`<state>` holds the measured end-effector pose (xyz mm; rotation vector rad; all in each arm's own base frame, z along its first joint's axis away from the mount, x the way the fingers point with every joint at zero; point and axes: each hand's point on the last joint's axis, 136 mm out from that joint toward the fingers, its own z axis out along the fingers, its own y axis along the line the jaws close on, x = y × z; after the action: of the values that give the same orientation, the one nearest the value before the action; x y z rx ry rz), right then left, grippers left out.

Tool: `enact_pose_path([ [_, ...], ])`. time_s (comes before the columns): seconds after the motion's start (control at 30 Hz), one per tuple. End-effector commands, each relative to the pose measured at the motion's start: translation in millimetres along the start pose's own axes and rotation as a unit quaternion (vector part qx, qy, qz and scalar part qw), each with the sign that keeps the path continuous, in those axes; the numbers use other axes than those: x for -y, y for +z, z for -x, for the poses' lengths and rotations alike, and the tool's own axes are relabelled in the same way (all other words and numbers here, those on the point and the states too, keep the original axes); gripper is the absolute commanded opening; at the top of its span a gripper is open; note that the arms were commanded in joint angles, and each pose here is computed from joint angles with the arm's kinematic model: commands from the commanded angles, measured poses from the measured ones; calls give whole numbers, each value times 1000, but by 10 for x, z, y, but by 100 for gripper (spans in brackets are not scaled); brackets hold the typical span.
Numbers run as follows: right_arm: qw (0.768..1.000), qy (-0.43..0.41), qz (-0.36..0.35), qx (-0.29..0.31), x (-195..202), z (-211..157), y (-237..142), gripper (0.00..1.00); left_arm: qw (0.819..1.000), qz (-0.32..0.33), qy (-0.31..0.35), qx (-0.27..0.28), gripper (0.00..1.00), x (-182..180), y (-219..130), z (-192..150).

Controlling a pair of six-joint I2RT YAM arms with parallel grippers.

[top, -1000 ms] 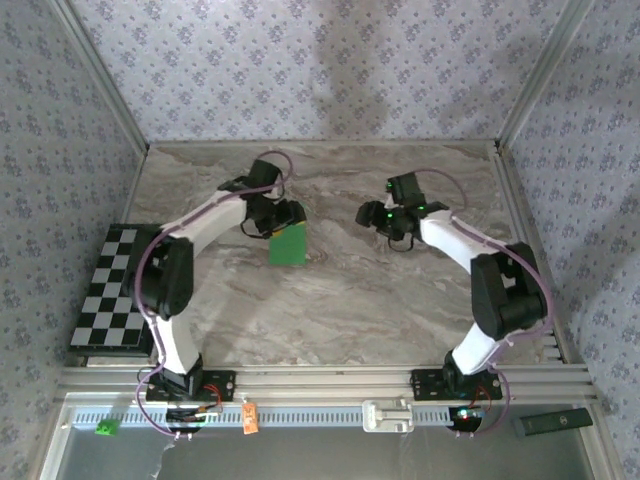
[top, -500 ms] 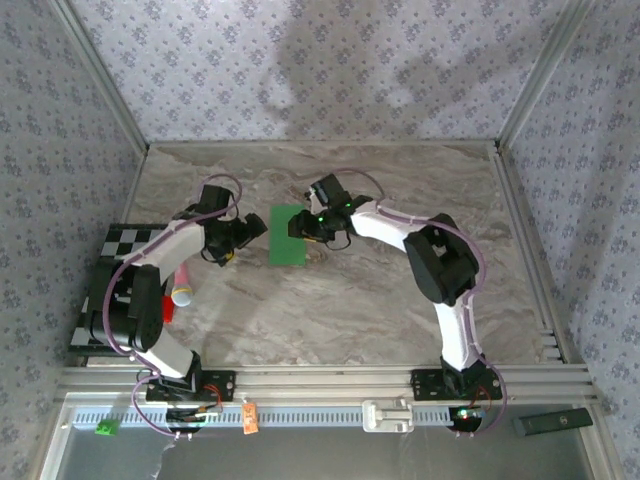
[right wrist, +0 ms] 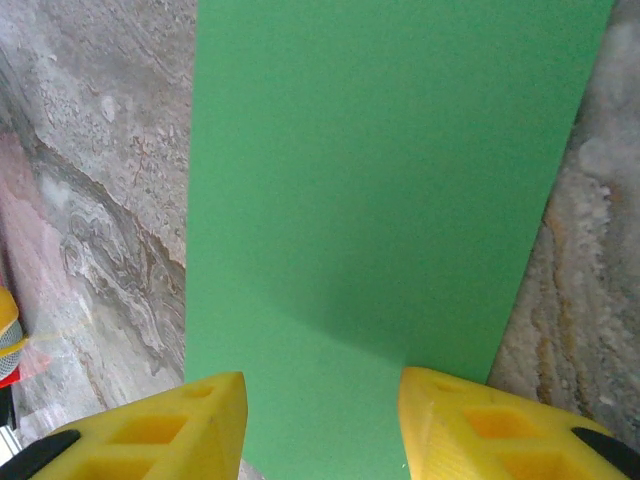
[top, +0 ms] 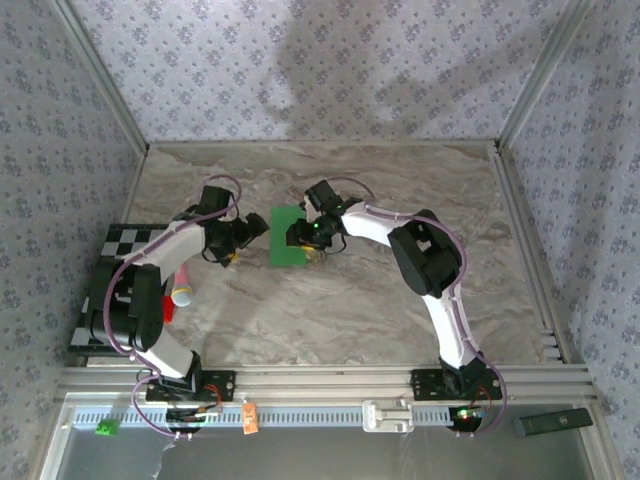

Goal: Fold a paper plane with a square sheet of paper (pick it up from the middle)
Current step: Third fold the triangle at the center of the table.

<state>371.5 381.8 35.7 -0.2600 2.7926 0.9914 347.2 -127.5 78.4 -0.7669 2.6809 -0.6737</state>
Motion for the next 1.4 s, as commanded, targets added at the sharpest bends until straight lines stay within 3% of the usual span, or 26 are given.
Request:
enact_pose_path([
  [0.0,998,13,-48,-43,315,-260,41,46,999,-22,-12,-25,100,54,34,-68],
  [0.1,998,20,-54,-40,418,-327,-80,46,998,-42,-5,-51,98,124,51,-180],
  [0.3,998,33,-46,-33,501,-392,-234,45,992,-67,19,-104,86,289,168,-491],
  [0.53,997,47,-41,-36,539,-398,-193,43,989,-76,14,-129,57,357,403,-691],
  [0.63,997,49,-41,-35,551,-398,-195,41,987,-78,14,-137,50,380,474,-747],
  [0.77,997,50,-41,-34,558,-403,-199,41,987,-68,9,-146,44,326,551,-792],
  [1.1,997,54,-44,-34,581,-404,-191,40,985,-56,3,-165,41,259,635,-869],
  [1.37,997,57,-46,-36,593,-403,-186,40,978,-89,19,-189,35,406,601,-914],
])
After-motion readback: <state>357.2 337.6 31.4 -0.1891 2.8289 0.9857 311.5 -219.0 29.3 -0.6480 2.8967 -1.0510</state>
